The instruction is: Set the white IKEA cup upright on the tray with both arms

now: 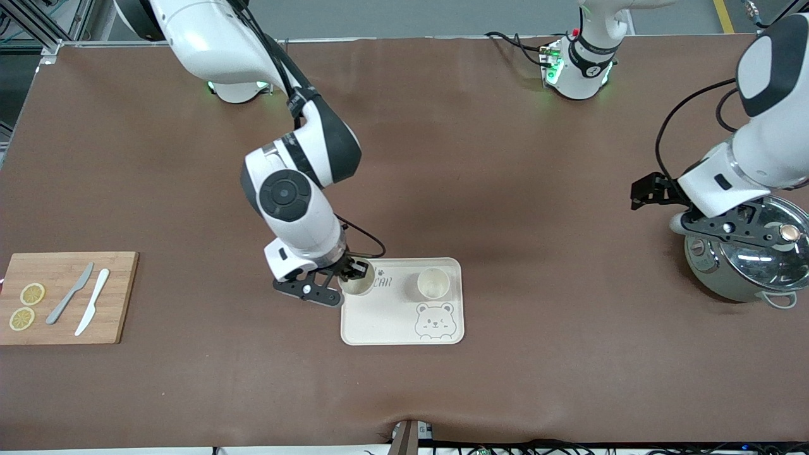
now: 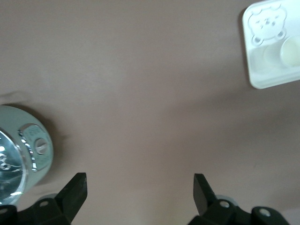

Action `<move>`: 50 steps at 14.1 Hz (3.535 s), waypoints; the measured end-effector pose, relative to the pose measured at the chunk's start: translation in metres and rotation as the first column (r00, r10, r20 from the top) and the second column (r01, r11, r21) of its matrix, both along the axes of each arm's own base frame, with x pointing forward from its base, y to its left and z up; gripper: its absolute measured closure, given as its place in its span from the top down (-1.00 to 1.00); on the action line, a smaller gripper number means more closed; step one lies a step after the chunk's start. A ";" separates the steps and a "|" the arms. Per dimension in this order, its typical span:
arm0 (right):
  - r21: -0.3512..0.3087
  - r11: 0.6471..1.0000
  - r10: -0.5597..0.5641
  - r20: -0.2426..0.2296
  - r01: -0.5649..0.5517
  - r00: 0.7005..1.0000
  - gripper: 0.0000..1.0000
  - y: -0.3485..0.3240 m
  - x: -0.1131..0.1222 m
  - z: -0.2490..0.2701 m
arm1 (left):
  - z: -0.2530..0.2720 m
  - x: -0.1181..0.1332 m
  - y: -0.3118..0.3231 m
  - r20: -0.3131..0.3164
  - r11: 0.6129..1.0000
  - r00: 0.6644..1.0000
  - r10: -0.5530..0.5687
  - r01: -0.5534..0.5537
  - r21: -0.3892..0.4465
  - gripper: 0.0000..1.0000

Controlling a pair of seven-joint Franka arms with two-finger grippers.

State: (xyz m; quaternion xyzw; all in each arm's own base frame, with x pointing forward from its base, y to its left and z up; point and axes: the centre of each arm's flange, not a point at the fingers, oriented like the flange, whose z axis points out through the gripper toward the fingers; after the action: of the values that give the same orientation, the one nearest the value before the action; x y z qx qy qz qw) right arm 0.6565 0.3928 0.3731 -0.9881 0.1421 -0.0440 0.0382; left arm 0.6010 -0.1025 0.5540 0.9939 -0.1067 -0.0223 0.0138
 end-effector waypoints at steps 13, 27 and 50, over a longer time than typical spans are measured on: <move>-0.023 1.000 0.021 0.000 -0.021 1.000 -0.93 0.011 -0.008 -0.123 | -0.001 0.005 0.028 0.005 0.963 0.963 0.268 -0.268 0.002 1.00; -0.019 0.999 0.035 0.024 -0.034 0.999 -0.20 0.020 -0.011 -0.150 | -0.001 0.011 0.056 0.034 0.983 0.982 0.184 -0.184 0.010 1.00; -0.028 0.990 0.134 -0.137 -0.139 0.981 1.00 -0.251 -0.081 0.263 | 0.019 -0.001 0.018 0.090 0.997 0.995 0.032 -0.038 0.061 1.00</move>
State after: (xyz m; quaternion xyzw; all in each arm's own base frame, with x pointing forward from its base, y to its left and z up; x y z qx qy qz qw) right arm 0.5750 0.1419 0.6365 -0.9968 0.0753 0.0228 0.0130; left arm 0.5998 -0.0844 0.5728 0.9956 -0.0889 0.0187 -0.0217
